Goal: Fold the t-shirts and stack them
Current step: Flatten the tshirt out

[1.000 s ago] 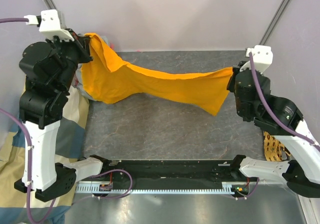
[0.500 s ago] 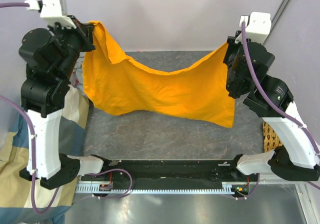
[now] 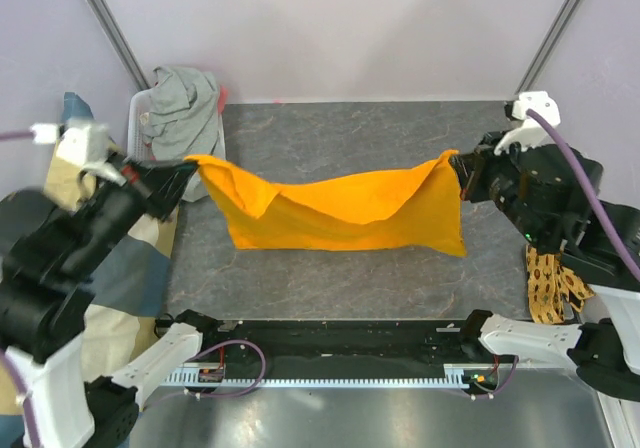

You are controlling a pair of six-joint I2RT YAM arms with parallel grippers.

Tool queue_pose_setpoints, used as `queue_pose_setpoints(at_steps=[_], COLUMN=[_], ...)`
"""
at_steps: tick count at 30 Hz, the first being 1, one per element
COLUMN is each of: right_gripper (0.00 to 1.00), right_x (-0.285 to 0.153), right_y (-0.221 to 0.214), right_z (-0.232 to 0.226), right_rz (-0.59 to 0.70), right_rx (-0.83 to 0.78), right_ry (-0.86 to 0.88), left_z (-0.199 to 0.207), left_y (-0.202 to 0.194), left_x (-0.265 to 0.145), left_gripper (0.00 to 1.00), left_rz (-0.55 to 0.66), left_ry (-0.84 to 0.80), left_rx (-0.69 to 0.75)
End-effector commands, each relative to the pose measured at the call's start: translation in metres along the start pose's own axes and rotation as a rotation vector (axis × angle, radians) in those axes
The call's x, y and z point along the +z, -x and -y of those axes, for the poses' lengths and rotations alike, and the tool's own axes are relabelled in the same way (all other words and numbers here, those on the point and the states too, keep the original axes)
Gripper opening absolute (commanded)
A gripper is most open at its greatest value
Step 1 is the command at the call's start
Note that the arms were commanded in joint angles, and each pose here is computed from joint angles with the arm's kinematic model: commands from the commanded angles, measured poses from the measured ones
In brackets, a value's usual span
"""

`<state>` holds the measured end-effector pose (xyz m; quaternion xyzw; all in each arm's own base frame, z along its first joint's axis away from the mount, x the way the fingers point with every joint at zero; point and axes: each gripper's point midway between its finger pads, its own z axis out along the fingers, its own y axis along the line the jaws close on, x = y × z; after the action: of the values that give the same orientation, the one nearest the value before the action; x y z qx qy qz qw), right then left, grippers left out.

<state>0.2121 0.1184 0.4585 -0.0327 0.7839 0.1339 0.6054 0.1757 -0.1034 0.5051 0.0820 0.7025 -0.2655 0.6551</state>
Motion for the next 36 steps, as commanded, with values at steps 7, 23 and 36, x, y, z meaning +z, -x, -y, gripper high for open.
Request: queue_pose_setpoints(at_steps=[7, 23, 36], right_gripper=[0.0, 0.0, 0.0], right_x=[0.021, 0.248, 0.157], right_y=[-0.041, 0.05, 0.049], right_z=[0.013, 0.122, 0.084], right_rz=[-0.033, 0.173, 0.187], right_rx=[0.065, 0.037, 0.079], right_ry=[-0.119, -0.456, -0.214], left_z=[-0.013, -0.112, -0.062], left_y=[-0.022, -0.024, 0.031], left_x=[0.037, 0.335, 0.206], left_gripper=[0.02, 0.02, 0.02], left_rz=[-0.014, -0.024, 0.104], left_ry=[0.023, 0.157, 0.097], left_rx=[-0.058, 0.156, 0.134])
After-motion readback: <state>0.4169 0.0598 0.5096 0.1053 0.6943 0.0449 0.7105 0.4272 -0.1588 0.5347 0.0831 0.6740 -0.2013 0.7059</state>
